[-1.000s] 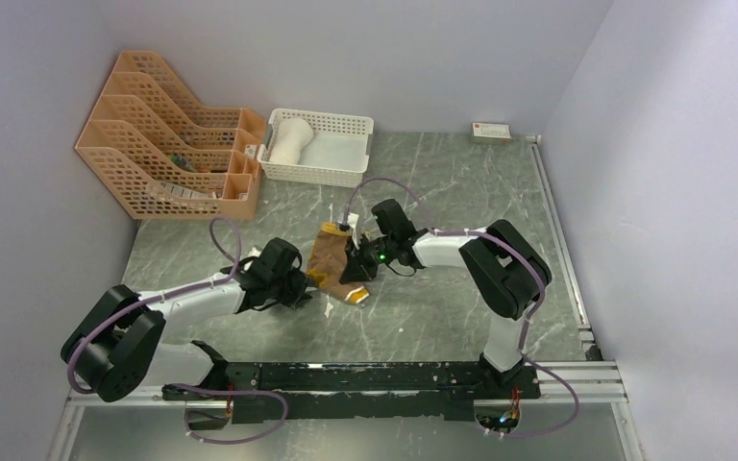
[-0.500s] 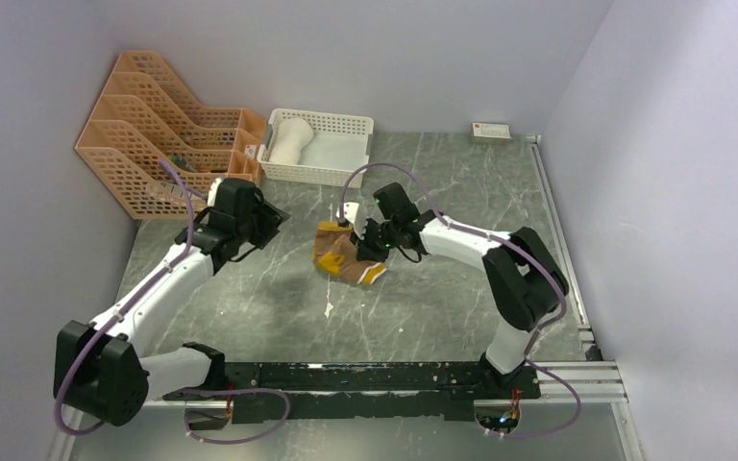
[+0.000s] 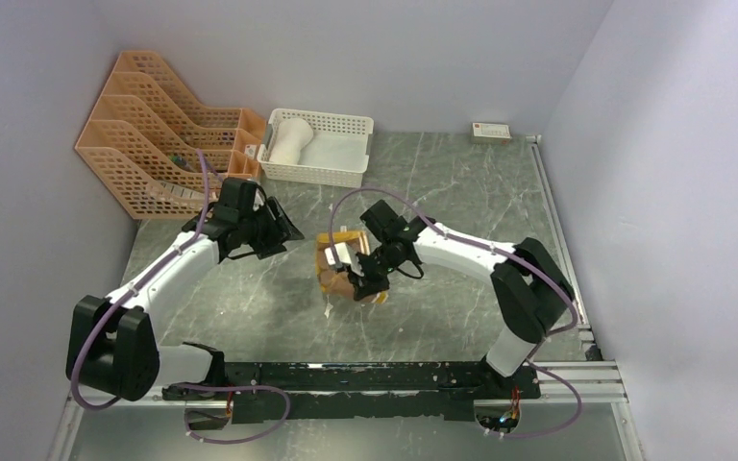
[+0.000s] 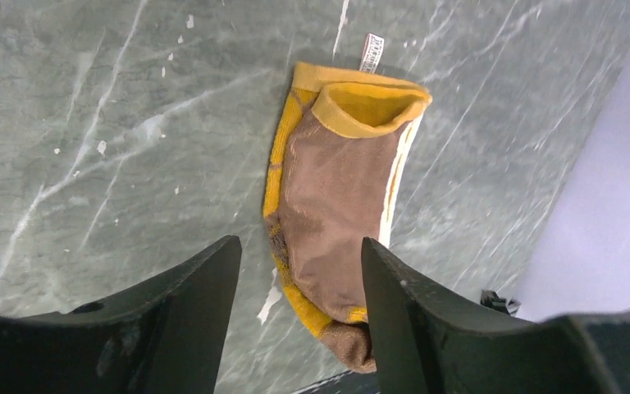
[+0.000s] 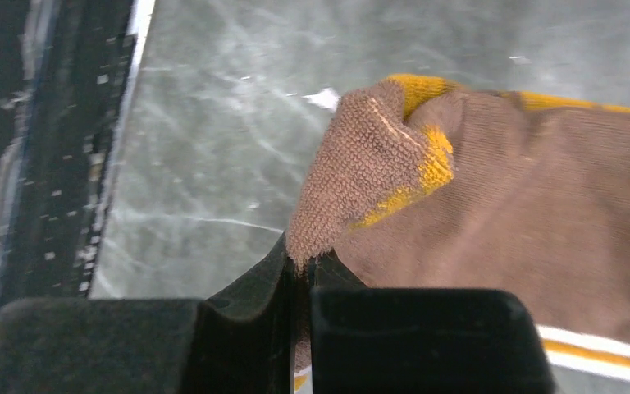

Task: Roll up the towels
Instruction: Roll the towel at the center of the board.

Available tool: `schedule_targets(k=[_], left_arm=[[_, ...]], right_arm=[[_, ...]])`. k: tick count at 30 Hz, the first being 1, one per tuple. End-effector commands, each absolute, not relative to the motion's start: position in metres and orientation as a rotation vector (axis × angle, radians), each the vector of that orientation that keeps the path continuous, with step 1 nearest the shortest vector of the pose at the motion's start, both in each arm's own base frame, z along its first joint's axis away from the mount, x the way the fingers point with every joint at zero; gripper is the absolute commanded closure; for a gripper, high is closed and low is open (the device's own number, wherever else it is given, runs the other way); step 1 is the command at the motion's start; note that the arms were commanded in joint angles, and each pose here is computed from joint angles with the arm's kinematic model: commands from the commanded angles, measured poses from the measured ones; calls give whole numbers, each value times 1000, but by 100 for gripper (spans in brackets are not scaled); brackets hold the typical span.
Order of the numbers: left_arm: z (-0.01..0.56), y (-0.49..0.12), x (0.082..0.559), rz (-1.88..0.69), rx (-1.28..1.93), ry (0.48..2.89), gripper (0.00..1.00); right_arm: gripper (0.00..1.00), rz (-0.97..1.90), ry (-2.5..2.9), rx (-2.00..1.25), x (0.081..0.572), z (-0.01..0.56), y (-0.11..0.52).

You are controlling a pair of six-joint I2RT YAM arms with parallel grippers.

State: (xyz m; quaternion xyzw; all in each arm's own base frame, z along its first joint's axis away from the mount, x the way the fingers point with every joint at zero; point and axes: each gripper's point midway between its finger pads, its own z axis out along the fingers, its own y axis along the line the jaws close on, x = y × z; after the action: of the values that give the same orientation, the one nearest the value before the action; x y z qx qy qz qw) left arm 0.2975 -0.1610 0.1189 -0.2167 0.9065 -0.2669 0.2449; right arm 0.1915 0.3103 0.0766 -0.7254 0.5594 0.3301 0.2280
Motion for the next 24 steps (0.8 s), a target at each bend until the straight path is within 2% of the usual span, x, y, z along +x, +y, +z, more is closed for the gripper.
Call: schedule_targets(k=[1, 6, 12, 17, 20, 24], left_arm=[[137, -161, 281, -745, -332, 2529, 31], [152, -166, 264, -807, -121, 2524, 32], [149, -174, 240, -919, -4, 2515, 33], [134, -171, 223, -933, -75, 2567, 38], [119, -158, 214, -846, -225, 2607, 40], [100, -169, 191, -998, -354, 2664, 39]], right_arm=[[100, 1247, 1540, -2097, 139, 65, 305], [100, 1506, 1631, -2110, 132, 56, 317], [100, 1644, 1740, -2081, 152, 39, 344], [100, 1719, 1927, -2036, 165, 11, 356], [100, 1751, 1956, -2008, 168, 6, 358], [100, 1790, 2035, -1939, 171, -8, 354]])
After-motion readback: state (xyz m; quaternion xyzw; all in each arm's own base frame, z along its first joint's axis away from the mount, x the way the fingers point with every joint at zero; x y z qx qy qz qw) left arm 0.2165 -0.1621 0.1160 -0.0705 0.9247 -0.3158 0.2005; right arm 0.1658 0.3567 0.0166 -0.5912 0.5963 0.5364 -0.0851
